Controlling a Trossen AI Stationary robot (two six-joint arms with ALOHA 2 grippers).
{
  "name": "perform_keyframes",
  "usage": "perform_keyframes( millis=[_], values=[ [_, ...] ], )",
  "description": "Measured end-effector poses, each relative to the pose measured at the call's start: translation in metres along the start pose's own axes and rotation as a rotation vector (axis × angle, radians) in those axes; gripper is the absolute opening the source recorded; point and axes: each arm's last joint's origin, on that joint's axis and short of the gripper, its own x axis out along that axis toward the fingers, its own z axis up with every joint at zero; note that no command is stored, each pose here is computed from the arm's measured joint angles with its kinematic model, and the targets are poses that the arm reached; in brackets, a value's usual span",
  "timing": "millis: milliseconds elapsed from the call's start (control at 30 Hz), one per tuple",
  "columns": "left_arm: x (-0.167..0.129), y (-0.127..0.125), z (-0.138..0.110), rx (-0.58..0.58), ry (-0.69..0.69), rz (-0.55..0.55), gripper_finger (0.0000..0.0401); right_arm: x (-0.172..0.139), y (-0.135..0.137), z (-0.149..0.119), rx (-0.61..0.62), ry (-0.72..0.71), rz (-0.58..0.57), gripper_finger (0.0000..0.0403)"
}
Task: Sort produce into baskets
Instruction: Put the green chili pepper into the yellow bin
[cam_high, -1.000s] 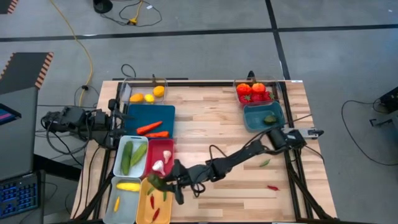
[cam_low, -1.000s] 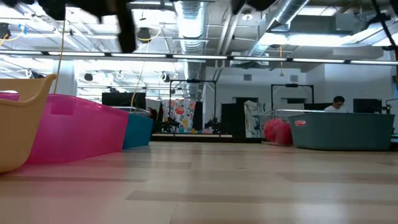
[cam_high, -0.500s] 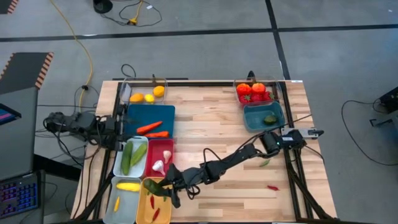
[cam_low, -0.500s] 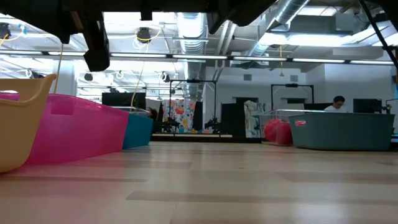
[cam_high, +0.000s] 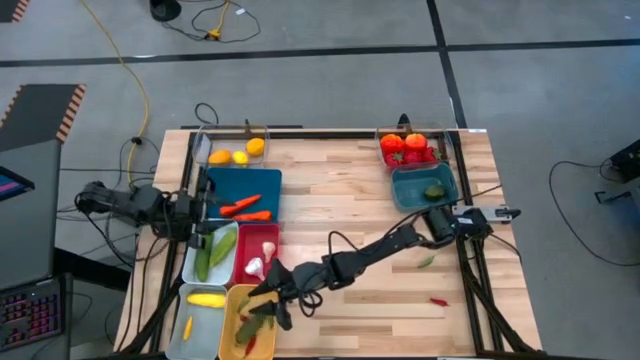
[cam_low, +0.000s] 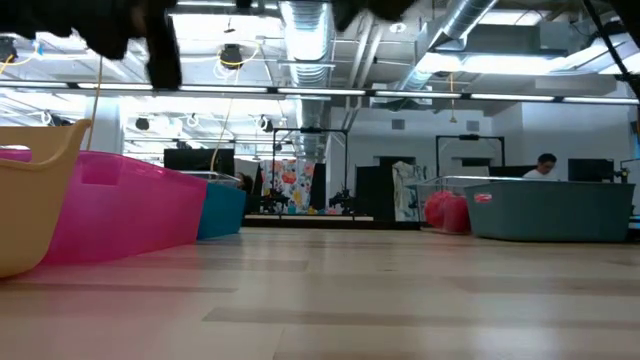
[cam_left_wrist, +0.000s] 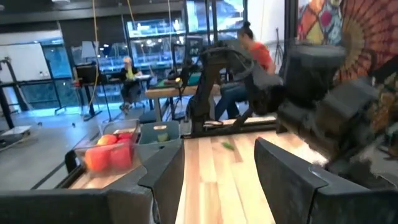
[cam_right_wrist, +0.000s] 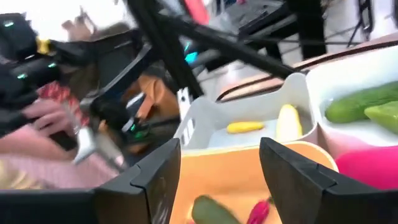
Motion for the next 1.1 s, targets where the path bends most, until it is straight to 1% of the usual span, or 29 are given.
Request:
perform_keyframes(
  millis=[100,133,200,267,400,500,567,633,733,833,967,1100],
  values=[
    [0.004,-0.002,-0.011,-0.005,-0.060,0.006,0.0182,-0.016,0.004,0.019,-0.018,0.149,0.006,0.0243],
    [0.005,-0.003,-0.015,0.000,-0.077,0.008,0.0182,-0.023,0.005,0.025,-0.013,0.191,-0.011,0.0243],
    [0.007,-0.004,-0.023,0.013,-0.087,0.012,0.0182,-0.038,0.008,0.040,-0.021,0.257,-0.065,0.0242],
    [0.008,-0.004,-0.030,0.026,-0.096,0.025,0.0182,-0.056,0.012,0.057,-0.055,0.303,-0.116,0.0242],
    [0.010,-0.004,-0.044,0.054,-0.092,0.081,0.0182,-0.094,0.016,0.087,-0.088,0.380,-0.232,0.0242],
    [0.011,-0.001,-0.049,0.067,-0.087,0.141,0.0182,-0.121,0.012,0.096,-0.125,0.445,-0.323,0.0242],
    [0.011,0.003,-0.050,0.078,-0.081,0.172,0.0182,-0.138,0.003,0.095,-0.122,0.477,-0.379,0.0242],
    [0.011,0.006,-0.051,0.107,-0.070,0.206,0.0182,-0.155,-0.009,0.089,-0.080,0.496,-0.426,0.0242],
    [0.011,0.013,-0.051,0.150,-0.061,0.272,0.0182,-0.185,-0.031,0.068,0.039,0.532,-0.516,0.0242],
    [0.011,0.019,-0.052,0.180,-0.055,0.283,0.0182,-0.217,-0.046,0.048,0.185,0.507,-0.626,0.0241],
    [0.011,0.026,-0.055,0.194,-0.027,0.263,0.0182,-0.253,-0.050,0.030,0.327,0.429,-0.727,0.0241],
    [0.010,0.033,-0.061,0.199,0.029,0.265,0.0182,-0.274,-0.043,0.020,0.430,0.401,-0.747,0.0241]
  ],
)
